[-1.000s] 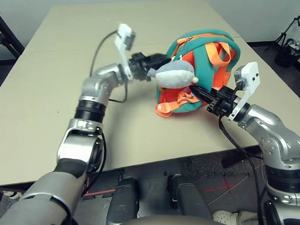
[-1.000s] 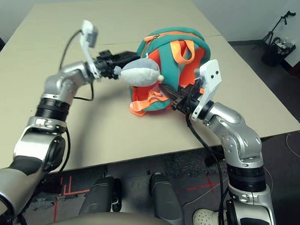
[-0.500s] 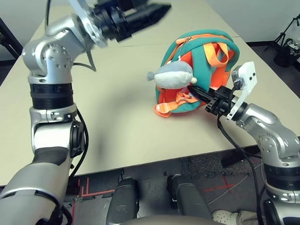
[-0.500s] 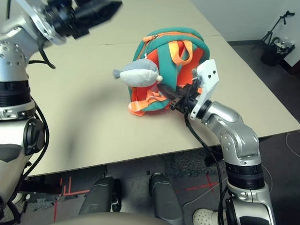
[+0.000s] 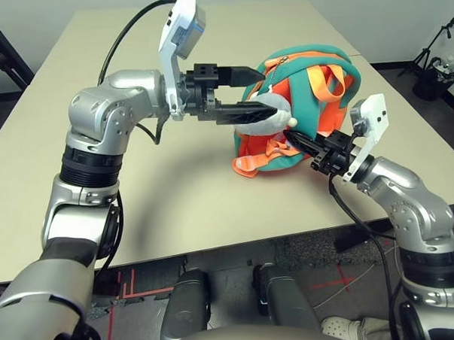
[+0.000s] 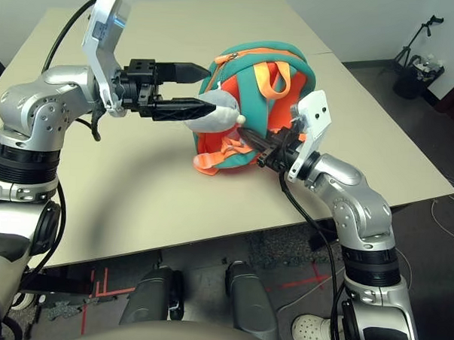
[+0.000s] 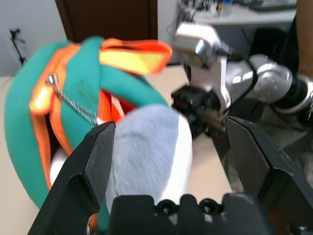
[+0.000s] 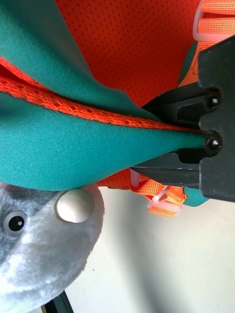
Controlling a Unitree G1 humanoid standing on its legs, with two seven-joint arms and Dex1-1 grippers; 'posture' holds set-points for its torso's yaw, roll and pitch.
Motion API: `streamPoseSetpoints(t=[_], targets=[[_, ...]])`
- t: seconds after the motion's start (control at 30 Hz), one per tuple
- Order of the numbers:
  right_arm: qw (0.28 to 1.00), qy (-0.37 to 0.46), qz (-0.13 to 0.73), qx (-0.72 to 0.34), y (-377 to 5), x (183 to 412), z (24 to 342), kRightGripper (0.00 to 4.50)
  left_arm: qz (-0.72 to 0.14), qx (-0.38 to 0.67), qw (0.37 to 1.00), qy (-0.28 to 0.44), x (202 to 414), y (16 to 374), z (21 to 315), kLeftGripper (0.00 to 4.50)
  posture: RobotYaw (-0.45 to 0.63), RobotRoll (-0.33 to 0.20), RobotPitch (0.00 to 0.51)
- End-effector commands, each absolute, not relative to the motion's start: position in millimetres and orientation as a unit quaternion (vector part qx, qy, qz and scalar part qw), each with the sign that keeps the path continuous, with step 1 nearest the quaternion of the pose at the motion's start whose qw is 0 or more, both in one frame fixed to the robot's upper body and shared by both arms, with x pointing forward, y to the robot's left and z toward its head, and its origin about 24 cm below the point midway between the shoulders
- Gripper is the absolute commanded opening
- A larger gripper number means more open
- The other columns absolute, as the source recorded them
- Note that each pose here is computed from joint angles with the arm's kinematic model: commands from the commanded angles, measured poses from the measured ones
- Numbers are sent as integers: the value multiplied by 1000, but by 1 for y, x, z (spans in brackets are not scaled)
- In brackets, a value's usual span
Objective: Put the pencil case into the backpack and zip it.
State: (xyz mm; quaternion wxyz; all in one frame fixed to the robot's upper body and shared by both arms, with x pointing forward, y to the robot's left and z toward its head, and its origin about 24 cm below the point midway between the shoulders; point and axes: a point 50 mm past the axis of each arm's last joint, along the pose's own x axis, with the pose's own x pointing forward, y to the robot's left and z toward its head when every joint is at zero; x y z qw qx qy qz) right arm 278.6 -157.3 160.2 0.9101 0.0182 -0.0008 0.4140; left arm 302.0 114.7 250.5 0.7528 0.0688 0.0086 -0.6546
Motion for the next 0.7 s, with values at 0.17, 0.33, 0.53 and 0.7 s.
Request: streamPoseSetpoints(t=[0.17, 0.33, 0.53, 0.7], targets=[[900, 3, 435, 15, -151, 276, 160, 231, -644, 87, 758, 55, 303, 114, 225, 4500, -154, 0, 100], [900, 5, 436, 14, -151, 275, 160, 231, -639, 83, 761, 68, 306, 112, 212, 4500, -159, 0, 101], [900, 6, 436, 14, -151, 275, 160, 231, -635, 66, 768, 53, 310, 109, 209, 2708, -163, 0, 100], [899, 7, 437, 11, -151, 275, 159, 231, -627, 59, 776, 41, 314, 108, 208, 837, -162, 0, 97]])
